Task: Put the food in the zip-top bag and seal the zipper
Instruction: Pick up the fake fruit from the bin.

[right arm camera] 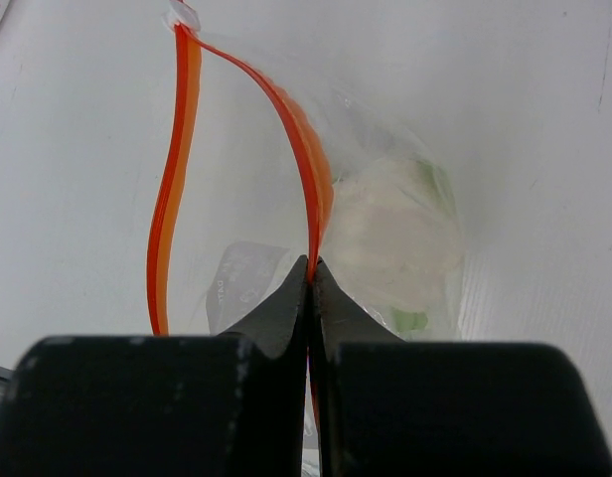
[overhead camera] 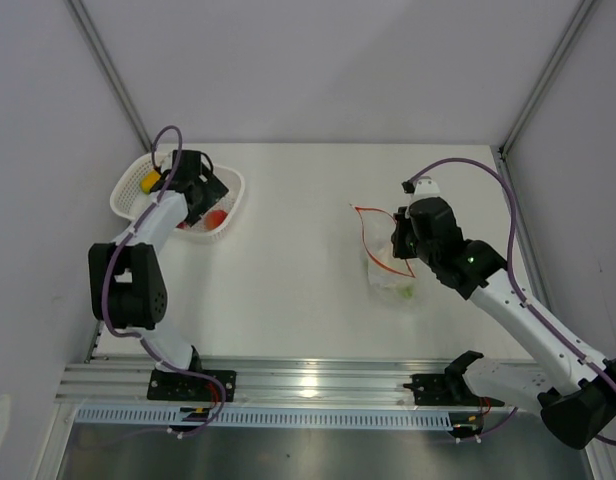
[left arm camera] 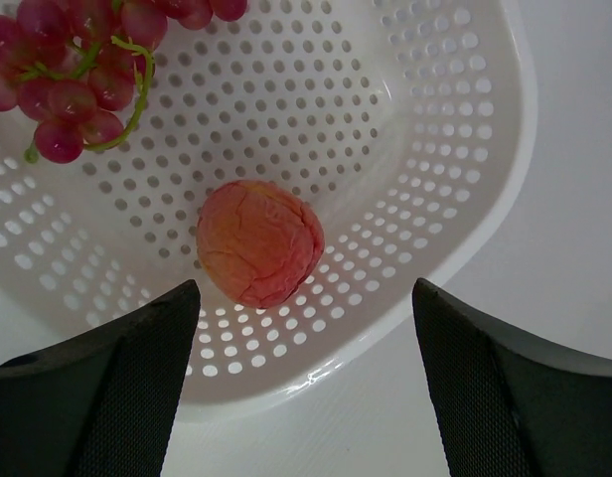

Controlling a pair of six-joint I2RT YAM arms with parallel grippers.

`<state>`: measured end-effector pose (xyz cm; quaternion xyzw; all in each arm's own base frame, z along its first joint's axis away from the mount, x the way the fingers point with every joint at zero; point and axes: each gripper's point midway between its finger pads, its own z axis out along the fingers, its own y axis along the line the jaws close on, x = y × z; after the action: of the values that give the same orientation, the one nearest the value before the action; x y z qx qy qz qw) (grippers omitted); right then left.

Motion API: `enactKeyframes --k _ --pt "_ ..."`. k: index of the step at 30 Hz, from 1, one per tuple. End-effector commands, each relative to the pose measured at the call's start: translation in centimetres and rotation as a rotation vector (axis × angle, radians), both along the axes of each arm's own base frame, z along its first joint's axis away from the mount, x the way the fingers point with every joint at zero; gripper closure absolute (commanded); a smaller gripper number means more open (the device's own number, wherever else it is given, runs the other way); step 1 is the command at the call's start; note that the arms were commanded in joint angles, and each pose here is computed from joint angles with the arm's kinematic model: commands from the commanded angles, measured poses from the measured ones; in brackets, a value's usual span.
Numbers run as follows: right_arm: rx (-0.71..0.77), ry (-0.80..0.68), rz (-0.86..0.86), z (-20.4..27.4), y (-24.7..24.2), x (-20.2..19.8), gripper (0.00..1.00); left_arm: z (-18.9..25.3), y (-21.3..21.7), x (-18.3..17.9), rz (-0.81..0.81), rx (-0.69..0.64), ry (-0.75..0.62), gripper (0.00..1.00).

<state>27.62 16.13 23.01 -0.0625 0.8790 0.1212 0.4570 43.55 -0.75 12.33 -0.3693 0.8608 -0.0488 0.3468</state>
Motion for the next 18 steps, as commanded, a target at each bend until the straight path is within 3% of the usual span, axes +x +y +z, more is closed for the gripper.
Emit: enactKeyframes --k 1,18 --pt "0.03 -0.014 -0.007 0.3 0.4 0.3 1.0 -0.2 0.0 1.2 0.03 -0.072 0.013 0.12" --pt "0.043 -0.008 -0.008 0.1 0.4 -0.1 1.0 -4.8 0.0 1.5 0.056 -0.171 0.191 0.11"
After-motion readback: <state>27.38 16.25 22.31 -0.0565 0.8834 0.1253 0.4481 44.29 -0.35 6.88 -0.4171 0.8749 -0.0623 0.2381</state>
